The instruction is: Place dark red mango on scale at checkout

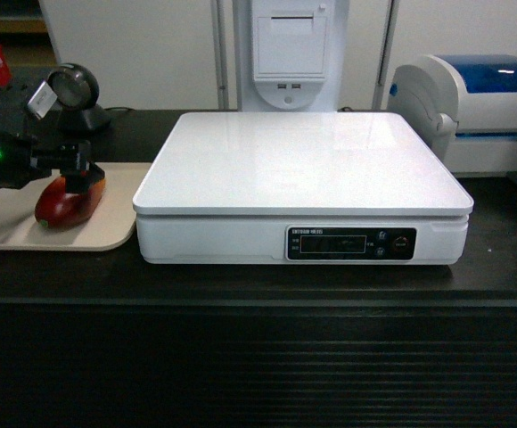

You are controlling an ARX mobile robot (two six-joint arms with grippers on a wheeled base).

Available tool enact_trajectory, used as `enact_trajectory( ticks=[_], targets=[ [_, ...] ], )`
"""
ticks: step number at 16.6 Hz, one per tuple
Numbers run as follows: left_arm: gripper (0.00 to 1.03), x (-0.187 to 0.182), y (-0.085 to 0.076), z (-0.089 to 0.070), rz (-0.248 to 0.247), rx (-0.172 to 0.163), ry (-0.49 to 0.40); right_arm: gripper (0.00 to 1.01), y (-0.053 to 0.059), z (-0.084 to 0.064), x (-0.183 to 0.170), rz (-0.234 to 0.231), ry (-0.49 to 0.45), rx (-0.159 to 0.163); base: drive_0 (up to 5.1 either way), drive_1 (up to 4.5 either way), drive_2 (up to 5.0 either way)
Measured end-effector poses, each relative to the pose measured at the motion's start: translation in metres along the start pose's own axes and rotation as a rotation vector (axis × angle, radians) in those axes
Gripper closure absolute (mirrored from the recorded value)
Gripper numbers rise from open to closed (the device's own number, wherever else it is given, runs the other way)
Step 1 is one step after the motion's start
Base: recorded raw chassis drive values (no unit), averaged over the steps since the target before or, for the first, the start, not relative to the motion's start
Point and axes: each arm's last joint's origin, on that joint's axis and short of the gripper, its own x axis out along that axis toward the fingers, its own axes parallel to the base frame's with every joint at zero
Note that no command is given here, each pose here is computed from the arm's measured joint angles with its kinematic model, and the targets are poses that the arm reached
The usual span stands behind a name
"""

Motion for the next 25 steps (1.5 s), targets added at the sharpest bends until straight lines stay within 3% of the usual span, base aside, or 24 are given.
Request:
enact_trajectory(
  ticks=[2,6,11,15,18,20,22,25],
  targets=[
    [0.05,0.010,0.001,-0.001,0.006,0.014,0.016,0.03,0.000,0.000,0.000,0.000,0.000,0.000,0.0,0.00,0.0],
    [0.05,0.026,0.006,-0.016,0.009,0.004,0.075,0.03,0.000,0.000,0.000,0.000,0.000,0.000,0.0,0.00,0.0],
    [0.05,0.029,0.011,-0.020,0.032,0.023,0.101,0.03,0.000,0.000,0.000,0.000,0.000,0.000,0.0,0.00,0.0],
    [0.41,0.026,0.008,-0.028,0.034,0.039,0.097,0.03,0.000,0.000,0.000,0.000,0.000,0.000,0.0,0.00,0.0],
    [0.43,0.007,0.002,-0.030,0.035,0.039,0.094,0.03,0.000,0.000,0.000,0.000,0.000,0.000,0.0,0.00,0.0],
    [0.43,-0.013,-0.004,-0.023,0.052,0.047,0.063,0.03,0.000,0.000,0.000,0.000,0.000,0.000,0.0,0.00,0.0],
    [0.43,-0.042,-0.017,-0.005,0.060,0.044,-0.013,0.03,0.000,0.000,0.000,0.000,0.000,0.000,0.0,0.00,0.0],
    [0.43,-0.089,-0.063,0.035,-0.002,0.038,-0.175,0.03,0.000,0.000,0.000,0.000,0.000,0.000,0.0,0.00,0.0]
  ],
)
